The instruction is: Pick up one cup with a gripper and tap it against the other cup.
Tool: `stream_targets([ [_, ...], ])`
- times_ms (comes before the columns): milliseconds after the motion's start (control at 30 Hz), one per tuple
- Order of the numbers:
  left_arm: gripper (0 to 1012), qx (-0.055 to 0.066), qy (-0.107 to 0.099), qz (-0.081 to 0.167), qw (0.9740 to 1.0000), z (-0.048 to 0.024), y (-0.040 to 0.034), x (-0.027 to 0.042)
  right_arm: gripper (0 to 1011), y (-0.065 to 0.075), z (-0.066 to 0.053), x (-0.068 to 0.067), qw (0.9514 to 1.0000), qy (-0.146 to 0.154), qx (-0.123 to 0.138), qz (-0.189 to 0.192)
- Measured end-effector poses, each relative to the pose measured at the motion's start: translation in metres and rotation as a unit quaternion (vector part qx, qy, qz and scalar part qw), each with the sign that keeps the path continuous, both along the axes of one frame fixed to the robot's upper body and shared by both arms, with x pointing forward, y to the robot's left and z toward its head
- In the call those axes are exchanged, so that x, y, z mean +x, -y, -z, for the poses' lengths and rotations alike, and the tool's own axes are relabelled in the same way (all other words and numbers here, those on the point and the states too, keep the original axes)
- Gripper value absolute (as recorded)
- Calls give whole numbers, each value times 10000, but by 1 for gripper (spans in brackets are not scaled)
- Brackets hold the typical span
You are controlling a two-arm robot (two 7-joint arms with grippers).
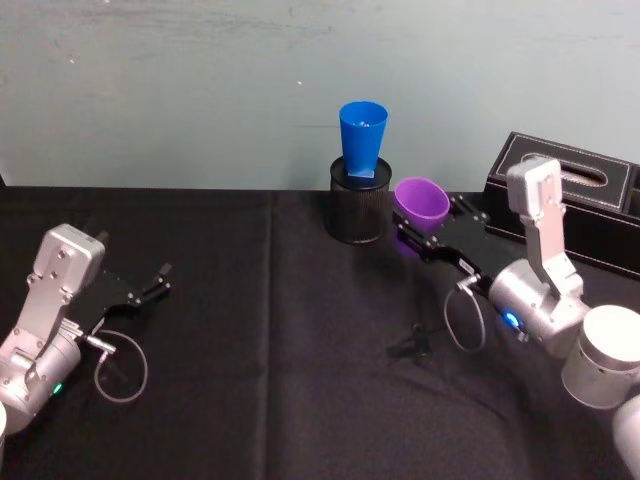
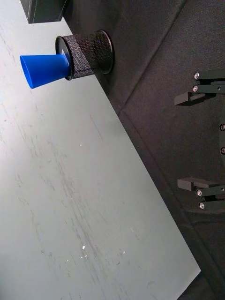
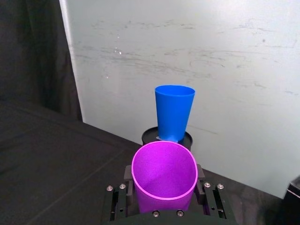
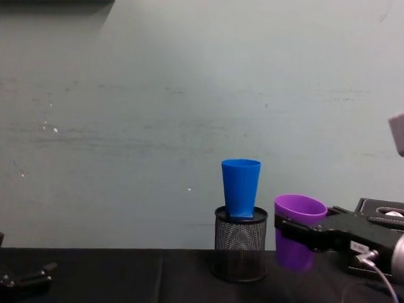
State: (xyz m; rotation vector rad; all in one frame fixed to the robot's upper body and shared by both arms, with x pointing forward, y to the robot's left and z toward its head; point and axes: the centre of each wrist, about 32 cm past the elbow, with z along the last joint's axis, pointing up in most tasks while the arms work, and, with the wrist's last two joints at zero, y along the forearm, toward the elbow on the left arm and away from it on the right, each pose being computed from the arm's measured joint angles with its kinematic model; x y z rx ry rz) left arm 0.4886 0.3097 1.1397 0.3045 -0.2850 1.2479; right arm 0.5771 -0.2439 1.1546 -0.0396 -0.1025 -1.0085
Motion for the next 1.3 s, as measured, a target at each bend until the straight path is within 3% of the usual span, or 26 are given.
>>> stream_targets([
  [267, 1011, 0, 1, 0, 10000, -1, 0, 0, 735, -122, -44, 248, 10000, -66, -21, -42],
  [567, 1011, 0, 1, 0, 10000, 0, 0, 0, 735, -193, -112, 418, 9999, -24, -127, -45],
  [1300, 1011, 0, 0, 0, 10000, 0, 0, 0, 735, -259, -217, 627, 9998, 24, -159, -68],
])
